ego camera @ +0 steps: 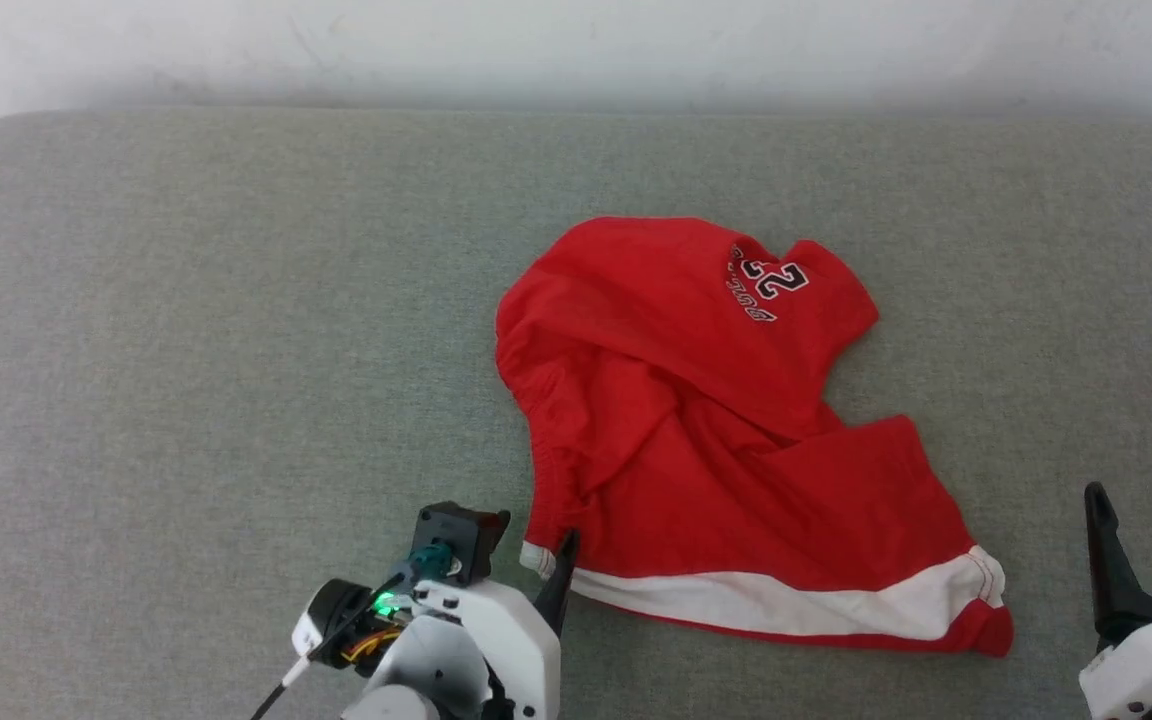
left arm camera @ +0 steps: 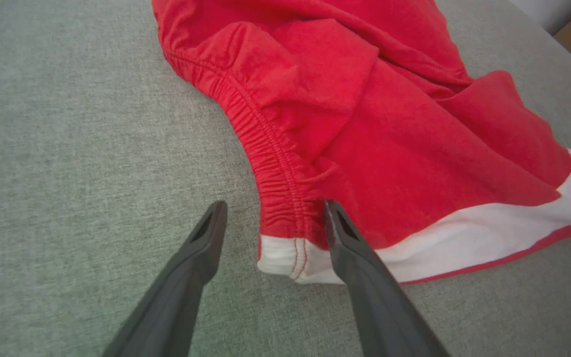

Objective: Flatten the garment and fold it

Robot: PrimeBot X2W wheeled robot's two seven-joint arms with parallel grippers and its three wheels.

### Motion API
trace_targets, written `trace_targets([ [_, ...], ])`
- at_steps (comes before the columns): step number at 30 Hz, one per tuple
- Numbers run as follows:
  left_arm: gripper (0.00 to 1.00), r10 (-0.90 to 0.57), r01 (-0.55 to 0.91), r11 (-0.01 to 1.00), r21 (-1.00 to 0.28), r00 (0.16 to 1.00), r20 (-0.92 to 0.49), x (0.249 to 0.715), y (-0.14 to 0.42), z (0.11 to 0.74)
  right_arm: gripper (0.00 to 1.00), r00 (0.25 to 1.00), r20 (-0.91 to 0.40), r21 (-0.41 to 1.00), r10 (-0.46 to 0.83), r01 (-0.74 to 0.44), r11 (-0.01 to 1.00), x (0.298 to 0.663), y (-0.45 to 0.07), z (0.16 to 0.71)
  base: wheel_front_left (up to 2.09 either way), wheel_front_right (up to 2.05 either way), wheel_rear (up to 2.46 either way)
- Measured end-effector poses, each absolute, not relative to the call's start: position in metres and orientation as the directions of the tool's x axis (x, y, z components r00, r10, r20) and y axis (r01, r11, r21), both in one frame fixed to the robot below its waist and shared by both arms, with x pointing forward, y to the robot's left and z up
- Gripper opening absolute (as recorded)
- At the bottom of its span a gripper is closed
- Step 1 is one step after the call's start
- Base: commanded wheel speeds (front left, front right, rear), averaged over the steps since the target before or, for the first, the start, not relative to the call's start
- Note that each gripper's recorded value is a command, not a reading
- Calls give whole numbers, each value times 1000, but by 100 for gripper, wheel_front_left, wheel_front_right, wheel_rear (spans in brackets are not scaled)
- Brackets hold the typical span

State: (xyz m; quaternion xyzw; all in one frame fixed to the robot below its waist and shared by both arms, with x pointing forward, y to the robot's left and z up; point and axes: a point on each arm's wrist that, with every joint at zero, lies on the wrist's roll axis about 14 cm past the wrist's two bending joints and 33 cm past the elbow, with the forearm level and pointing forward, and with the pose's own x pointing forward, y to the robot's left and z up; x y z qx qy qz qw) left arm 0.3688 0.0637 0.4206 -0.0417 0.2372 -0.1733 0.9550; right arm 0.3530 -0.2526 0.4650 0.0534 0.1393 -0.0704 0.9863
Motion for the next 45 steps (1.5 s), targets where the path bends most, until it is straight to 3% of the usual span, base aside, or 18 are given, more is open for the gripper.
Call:
trace_targets([
  [11, 100, -298, 252, 953, -166, 700, -649, 365, 69, 382, 100, 940, -311, 88, -139, 174, 981, 356, -257, 454, 0, 0, 0],
  [18, 100, -277, 230, 959, -164, 651, -707, 366, 69, 380, 100, 937, -324, 94, -131, 170, 981, 358, -255, 448, 0, 0, 0],
  [19, 44, -277, 230, 959, -164, 649, -709, 366, 69, 380, 100, 937, -324, 96, -130, 169, 981, 359, -254, 448, 0, 0, 0],
  [20, 6, -277, 230, 959, -165, 646, -711, 366, 69, 380, 100, 938, -322, 99, -128, 168, 981, 360, -254, 448, 0, 0, 0],
  [21, 0, -277, 231, 959, -164, 646, -711, 366, 69, 381, 100, 939, -320, 100, -127, 167, 981, 361, -253, 448, 0, 0, 0],
  [28, 0, -285, 213, 958, -191, 648, -707, 364, 72, 384, 100, 941, -318, 106, -119, 160, 981, 362, -251, 449, 0, 0, 0],
  [34, 0, -256, 140, 964, -225, 710, -655, 360, 82, 393, 100, 943, -318, 111, -101, 143, 984, 361, -245, 451, 0, 0, 0],
  [41, 0, -233, 102, 966, -238, 747, -622, 356, 91, 400, 100, 842, -539, 89, -22, 82, 993, 336, -221, 411, 0, 0, 0],
  [45, 0, -230, 97, 965, -242, 752, -618, 355, 92, 400, 100, 802, -597, 90, -1, 67, 994, 330, -216, 402, 0, 0, 0],
])
